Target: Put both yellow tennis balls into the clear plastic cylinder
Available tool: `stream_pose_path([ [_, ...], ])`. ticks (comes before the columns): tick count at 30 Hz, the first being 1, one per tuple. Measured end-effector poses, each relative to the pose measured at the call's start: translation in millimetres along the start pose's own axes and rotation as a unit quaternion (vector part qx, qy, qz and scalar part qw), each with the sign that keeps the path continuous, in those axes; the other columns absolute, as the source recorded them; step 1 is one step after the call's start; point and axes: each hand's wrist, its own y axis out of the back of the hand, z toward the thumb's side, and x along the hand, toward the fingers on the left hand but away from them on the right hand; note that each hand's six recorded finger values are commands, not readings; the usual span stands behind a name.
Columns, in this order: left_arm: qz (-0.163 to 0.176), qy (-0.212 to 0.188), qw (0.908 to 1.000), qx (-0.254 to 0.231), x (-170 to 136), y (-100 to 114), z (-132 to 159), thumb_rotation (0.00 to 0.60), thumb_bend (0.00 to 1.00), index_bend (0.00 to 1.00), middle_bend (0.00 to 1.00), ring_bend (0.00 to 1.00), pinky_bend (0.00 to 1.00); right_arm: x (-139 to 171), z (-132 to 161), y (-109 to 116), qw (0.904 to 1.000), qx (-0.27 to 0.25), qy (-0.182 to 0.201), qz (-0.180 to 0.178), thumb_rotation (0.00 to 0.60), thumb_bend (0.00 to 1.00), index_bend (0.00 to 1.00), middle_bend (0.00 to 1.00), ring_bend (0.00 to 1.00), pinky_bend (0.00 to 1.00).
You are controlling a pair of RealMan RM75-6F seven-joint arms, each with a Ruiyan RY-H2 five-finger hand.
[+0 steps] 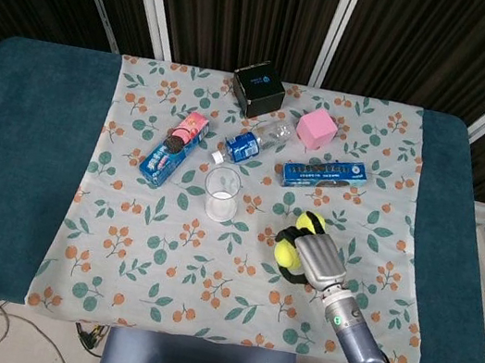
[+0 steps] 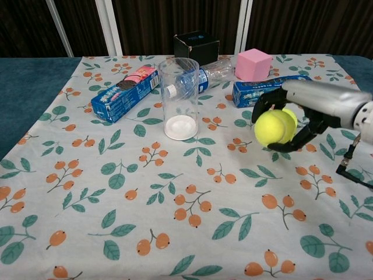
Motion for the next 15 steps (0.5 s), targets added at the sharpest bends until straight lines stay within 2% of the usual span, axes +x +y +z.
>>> stream_pose_path([
  [6, -0.001, -0.001, 1.0, -0.001, -1, 0, 0, 0.6, 0.0, 0.0, 0.0, 0.0, 0.0, -21, 7, 59, 0.9985, 0.024, 0.007, -0.048, 0.6, 0.52, 0.44, 0.37, 0.54, 0.0],
  [15, 0.0, 0.005, 1.0, -0.006, 1, 2, -4, 0.6, 0.0, 0.0, 0.0, 0.0, 0.0, -79, 31, 112, 0.9987, 0.008, 0.021, -0.046, 0.6, 0.52, 0.44, 0.37, 0.54, 0.0],
])
